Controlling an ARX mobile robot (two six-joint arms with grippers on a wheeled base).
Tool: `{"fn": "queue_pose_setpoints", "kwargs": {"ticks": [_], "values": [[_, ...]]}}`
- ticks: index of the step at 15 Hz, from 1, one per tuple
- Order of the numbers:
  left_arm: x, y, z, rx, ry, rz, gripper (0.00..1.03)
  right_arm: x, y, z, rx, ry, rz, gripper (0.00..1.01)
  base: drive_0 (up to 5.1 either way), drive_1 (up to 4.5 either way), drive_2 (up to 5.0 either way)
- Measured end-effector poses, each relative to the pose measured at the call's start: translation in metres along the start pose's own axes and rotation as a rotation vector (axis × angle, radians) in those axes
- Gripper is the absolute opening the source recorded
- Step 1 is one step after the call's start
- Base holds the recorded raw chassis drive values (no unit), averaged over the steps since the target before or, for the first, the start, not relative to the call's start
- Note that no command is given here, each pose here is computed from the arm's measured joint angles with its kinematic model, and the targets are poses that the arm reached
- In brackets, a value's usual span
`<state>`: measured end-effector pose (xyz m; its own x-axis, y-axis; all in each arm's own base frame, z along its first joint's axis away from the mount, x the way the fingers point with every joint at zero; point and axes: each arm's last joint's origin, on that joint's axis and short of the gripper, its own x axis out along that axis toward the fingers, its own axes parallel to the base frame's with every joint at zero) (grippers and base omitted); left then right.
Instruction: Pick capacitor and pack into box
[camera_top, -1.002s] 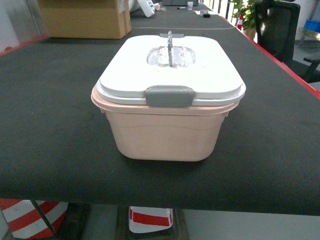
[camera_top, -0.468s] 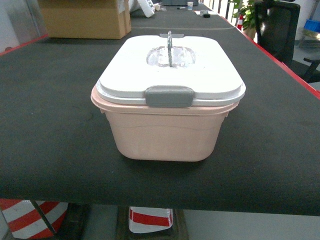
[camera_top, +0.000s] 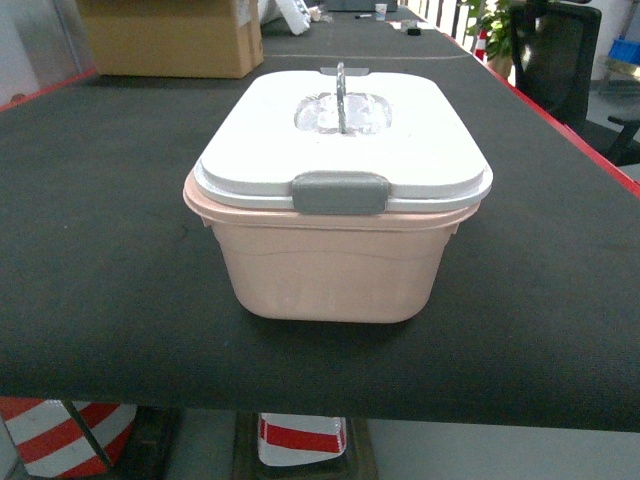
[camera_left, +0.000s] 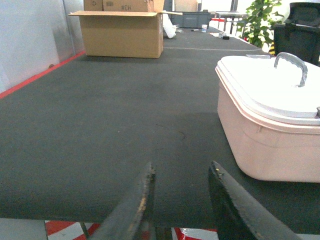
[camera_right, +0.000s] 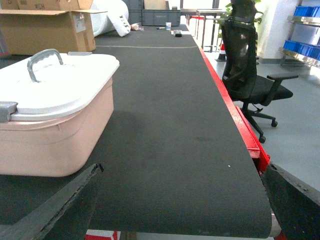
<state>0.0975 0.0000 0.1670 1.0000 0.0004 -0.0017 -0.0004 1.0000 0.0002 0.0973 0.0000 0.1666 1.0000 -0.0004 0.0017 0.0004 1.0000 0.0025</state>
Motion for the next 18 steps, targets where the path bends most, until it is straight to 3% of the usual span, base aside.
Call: {"fn": "queue_pose_setpoints", "kwargs": {"ticks": [2,3,4,18], "values": [[0.0000,0.0000,0.0000,0.000,0.000,0.000,0.55,0.0000,0.0000,0.0000,0.000,0.000,0.000,0.98,0.0,0.00,0.0],[0.0000,0.0000,0.0000,0.000,0.000,0.000,0.80,0.0000,0.0000,0.0000,0.000,0.000,0.000,0.98,0.0,0.00,0.0],[0.0000,0.0000,0.0000,0.000,0.000,0.000,0.98,0.0000,0.0000,0.0000,0.000,0.000,0.000,0.98,0.0,0.00,0.0],[0.0000,0.0000,0.0000,0.000,0.000,0.000,0.98,0.0000,0.0000,0.0000,0.000,0.000,0.000,0.98,0.0,0.00,0.0]]}}
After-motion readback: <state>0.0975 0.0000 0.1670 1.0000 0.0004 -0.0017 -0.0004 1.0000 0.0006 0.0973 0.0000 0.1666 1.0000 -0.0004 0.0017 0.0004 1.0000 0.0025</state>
